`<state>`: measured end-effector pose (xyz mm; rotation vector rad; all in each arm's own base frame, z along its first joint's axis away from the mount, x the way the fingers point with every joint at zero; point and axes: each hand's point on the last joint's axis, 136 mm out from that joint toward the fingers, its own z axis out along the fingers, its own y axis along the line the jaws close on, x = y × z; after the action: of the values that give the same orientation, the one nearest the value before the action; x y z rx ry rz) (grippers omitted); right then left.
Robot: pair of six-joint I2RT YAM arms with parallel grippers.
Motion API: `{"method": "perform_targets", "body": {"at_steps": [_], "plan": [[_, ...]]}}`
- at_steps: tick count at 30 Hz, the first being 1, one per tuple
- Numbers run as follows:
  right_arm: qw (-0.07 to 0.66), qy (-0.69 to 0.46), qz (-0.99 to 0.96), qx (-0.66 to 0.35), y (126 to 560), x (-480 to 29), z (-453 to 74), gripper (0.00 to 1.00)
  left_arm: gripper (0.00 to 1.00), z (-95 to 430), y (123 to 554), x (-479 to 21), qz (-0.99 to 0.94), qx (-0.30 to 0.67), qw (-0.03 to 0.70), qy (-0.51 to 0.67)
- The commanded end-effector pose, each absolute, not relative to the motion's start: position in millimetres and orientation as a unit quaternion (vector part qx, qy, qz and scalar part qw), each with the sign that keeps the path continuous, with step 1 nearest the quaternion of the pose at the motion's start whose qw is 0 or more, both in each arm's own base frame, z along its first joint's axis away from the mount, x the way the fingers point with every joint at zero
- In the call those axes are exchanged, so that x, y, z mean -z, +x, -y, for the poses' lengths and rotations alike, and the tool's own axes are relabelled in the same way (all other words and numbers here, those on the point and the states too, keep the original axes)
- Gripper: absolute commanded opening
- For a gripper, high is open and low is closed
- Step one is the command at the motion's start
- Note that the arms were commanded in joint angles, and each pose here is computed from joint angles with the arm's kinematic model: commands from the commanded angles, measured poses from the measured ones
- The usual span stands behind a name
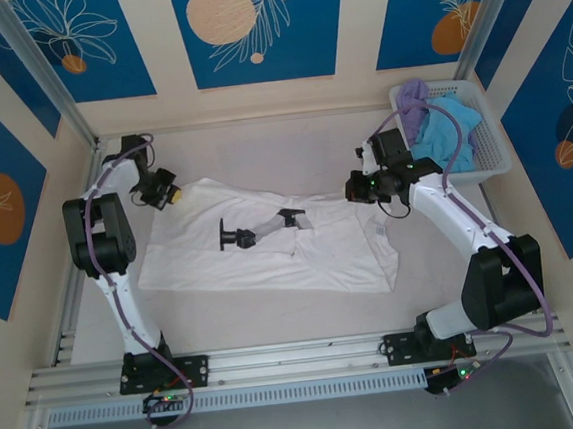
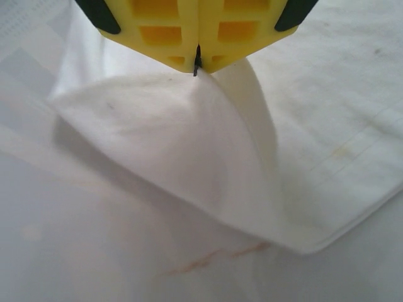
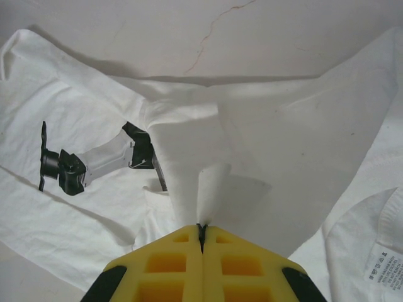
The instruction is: Fold and stack the t-shirts
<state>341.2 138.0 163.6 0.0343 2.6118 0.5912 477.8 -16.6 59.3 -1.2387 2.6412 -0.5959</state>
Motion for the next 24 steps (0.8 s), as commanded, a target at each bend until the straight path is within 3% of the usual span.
{"method": "perform_targets", "body": {"at_steps": [1, 10, 24], "plan": [[0.243, 0.01, -0.947, -0.208, 352, -174, -135, 0.0, 0.0, 10, 495, -83, -0.902, 0.204, 0.113, -0.364], [0.242, 0.026, -0.948, -0.203, 356, -177, -123, 0.0, 0.0, -18, 518, -124, -0.906, 0.246, 0.173, -0.298], [0.214, 0.033, -0.954, -0.208, 317, -161, -108, 0.0, 0.0, -70, 455, -135, -0.885, 0.212, 0.244, -0.334]]}}
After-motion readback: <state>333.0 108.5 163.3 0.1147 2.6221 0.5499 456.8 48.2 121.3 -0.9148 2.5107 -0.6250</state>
